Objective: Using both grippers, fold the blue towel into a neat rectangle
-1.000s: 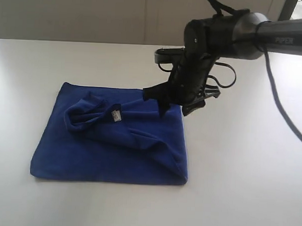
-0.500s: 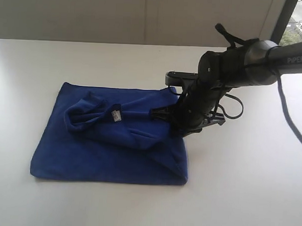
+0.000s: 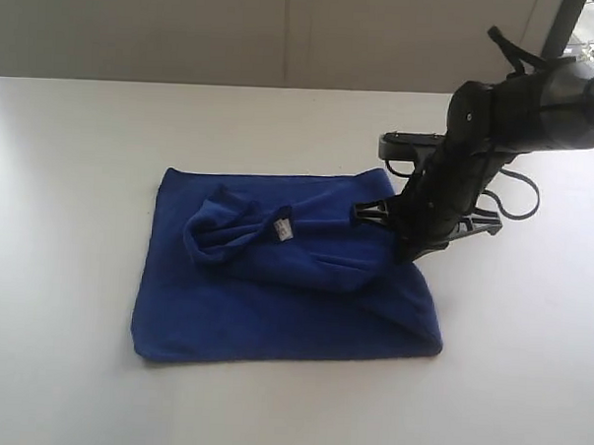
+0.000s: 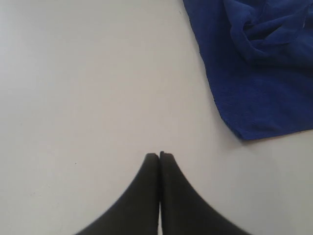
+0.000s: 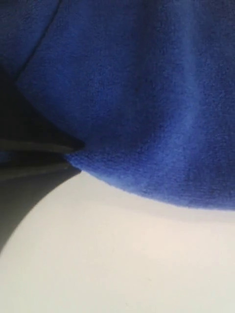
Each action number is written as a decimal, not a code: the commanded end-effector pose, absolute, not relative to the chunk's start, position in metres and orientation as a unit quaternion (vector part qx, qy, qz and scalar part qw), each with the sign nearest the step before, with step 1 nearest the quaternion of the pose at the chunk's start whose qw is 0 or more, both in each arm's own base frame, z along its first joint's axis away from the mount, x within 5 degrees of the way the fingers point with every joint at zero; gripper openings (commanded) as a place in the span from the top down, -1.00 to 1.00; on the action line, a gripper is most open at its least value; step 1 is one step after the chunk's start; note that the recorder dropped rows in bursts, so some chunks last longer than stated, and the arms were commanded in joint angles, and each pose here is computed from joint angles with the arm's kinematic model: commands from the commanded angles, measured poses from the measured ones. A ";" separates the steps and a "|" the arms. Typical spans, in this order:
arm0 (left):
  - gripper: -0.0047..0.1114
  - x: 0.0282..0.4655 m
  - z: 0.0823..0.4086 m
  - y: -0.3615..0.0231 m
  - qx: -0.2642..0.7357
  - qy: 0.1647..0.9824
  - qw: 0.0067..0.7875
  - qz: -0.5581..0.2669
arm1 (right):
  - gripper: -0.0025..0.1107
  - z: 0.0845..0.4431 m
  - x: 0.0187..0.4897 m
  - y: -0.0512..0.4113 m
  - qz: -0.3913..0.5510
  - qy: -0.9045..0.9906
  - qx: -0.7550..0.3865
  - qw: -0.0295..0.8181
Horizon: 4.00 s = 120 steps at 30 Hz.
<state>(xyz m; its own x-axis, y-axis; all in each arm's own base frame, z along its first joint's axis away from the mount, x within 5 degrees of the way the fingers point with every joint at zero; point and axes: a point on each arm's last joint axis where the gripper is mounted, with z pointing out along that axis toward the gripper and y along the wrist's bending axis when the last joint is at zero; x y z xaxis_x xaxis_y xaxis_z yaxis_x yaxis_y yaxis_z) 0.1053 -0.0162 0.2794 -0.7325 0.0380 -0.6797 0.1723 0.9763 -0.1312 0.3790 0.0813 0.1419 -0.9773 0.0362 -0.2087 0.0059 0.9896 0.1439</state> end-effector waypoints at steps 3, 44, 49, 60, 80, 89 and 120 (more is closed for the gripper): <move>0.92 0.103 0.279 -0.017 0.051 0.926 0.359 -0.100 | 0.74 0.151 0.377 0.078 0.073 0.991 0.009 0.113; 0.92 0.103 0.279 -0.017 0.051 0.926 0.359 -0.100 | 0.23 0.147 0.394 0.286 0.205 0.943 -0.202 0.169; 0.92 0.103 0.279 -0.017 0.051 0.926 0.359 -0.100 | 0.64 0.148 0.396 0.287 0.209 0.944 -0.185 0.176; 0.92 0.103 0.279 -0.017 0.051 0.926 0.359 -0.100 | 0.96 0.201 0.404 0.297 0.243 0.930 -0.179 0.211; 0.92 0.103 0.279 -0.017 0.051 0.926 0.359 -0.100 | 0.96 0.146 0.402 0.316 0.243 0.940 -0.169 0.169; 0.92 0.103 0.279 -0.017 0.051 0.926 0.359 -0.100 | 0.96 0.200 0.400 0.302 0.249 0.932 -0.179 0.195; 0.92 0.103 0.279 -0.017 0.051 0.926 0.359 -0.100 | 0.96 0.337 0.386 0.244 0.251 0.901 -0.184 0.302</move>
<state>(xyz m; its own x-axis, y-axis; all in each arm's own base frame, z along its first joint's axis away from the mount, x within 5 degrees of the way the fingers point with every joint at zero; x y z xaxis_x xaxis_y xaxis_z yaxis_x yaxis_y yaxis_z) 0.1053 -0.0162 0.2794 -0.7325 0.0380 -0.6797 0.1723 0.9763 -0.1312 0.3871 0.2344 0.3365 -0.7643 -0.1785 -0.6197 -0.4659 0.8172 0.3393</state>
